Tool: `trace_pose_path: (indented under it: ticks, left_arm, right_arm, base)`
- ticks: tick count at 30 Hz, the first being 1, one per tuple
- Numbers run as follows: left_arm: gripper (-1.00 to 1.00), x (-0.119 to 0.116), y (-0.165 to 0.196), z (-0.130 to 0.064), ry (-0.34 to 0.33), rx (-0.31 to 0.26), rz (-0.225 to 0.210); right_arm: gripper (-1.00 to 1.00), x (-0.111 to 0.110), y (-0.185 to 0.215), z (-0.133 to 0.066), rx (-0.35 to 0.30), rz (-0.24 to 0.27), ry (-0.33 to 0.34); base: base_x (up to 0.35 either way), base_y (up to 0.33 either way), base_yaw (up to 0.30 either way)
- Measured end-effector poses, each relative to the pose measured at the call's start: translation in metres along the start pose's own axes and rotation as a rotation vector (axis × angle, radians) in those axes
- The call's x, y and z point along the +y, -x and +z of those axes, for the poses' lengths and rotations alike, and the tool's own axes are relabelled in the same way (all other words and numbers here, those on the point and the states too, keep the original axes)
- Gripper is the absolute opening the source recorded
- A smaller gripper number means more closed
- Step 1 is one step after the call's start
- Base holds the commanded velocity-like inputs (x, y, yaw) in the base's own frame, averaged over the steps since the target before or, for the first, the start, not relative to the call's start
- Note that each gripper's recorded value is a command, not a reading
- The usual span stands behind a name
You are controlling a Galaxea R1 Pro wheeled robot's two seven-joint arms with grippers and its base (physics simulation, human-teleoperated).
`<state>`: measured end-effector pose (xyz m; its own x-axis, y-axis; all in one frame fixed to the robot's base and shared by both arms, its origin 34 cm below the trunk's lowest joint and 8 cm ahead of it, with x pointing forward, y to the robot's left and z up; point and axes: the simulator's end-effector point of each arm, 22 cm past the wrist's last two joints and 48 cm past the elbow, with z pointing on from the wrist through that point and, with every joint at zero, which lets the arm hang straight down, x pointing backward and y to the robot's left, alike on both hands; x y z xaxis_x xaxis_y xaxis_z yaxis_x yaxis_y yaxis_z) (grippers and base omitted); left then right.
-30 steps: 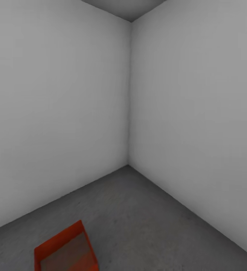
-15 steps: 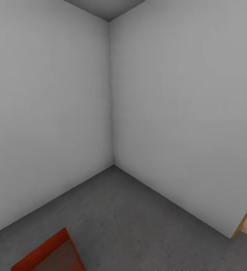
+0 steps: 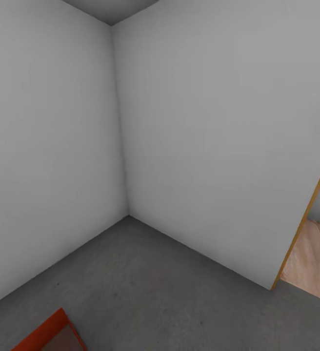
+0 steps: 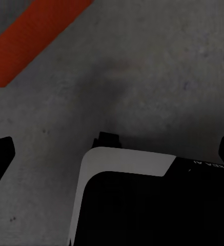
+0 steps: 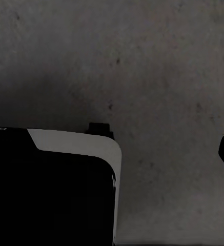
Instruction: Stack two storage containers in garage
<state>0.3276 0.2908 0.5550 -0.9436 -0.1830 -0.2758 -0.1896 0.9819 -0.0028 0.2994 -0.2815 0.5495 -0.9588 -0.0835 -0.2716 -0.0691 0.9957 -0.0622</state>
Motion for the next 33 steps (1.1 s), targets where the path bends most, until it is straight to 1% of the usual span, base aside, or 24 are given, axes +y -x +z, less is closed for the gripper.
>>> trace_pose_path:
  ticks: [33]
  left_arm:
    - [1.00,-0.0003,0.0015,-0.0003,-0.001,-0.004,0.000]
  right_arm:
    - [1.00,0.0012,0.0014,-0.0002,-0.003,0.000,0.002]
  base:
    - [0.000,0.000,-0.253]
